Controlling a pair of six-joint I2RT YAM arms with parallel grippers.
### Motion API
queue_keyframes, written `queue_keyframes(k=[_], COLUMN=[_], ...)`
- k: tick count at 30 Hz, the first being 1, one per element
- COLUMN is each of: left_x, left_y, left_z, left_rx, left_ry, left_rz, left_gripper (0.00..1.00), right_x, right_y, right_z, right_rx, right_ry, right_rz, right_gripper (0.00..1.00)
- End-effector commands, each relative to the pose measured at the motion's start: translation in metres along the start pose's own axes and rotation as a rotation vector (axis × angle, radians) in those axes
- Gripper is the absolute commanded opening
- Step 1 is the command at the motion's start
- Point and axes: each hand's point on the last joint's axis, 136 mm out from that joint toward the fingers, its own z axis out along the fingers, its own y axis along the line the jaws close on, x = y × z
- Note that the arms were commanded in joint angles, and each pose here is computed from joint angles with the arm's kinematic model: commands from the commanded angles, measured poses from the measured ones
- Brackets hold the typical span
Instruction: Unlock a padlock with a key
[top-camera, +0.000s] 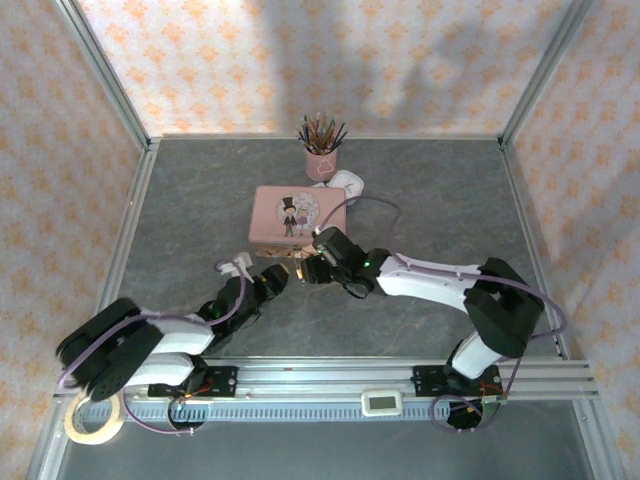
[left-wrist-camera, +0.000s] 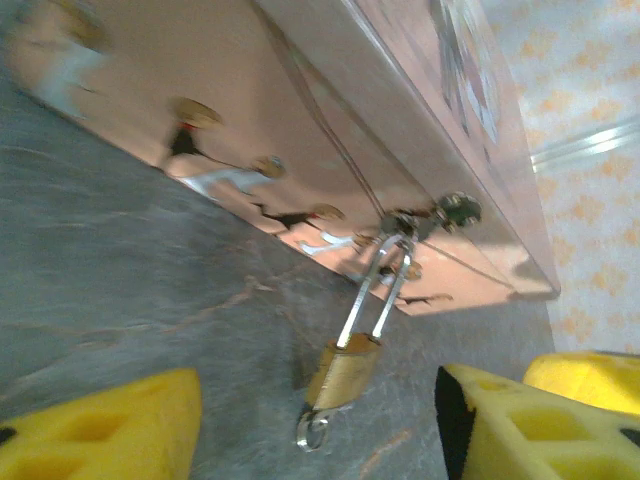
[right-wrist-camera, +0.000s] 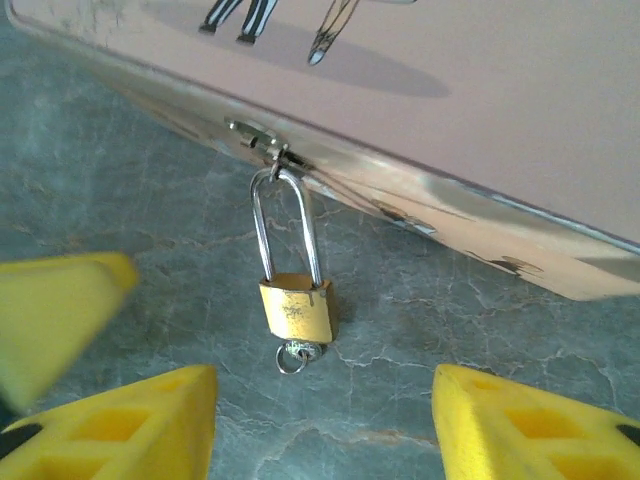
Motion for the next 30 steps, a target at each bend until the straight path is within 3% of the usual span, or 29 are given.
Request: queue_keyframes(k=[1,7,15,30], left_x=[0.004,0.020,0.027,0.029], left_y=[-0.039,-0.033,-0.013,0.003], left_z=[0.013,0.039,0.059,0.059], left_rx=[0.149,0.048,-0.133,-0.219], left_ry=[0.048,0.134,0.184,0.173], left_rz=[0.028,0.142,0.254,0.207], left_gripper=[0.58,0.57,0.54,0.51], right_x=[-0.024,-0.032,-0.036,-0.032], right_y=[-0.014,-0.048,-0.065,-0.073], right_z=[-0.019,-0.046,-0.068,-0.076], right_rx=[-0.029,-0.012,0.003,0.022], right_ry=[-0.105,-0.203,-0.282,-0.310], right_rz=[0.130,0.243,0.289,0.296], right_gripper=[0.60,0.63,0.64,0.64])
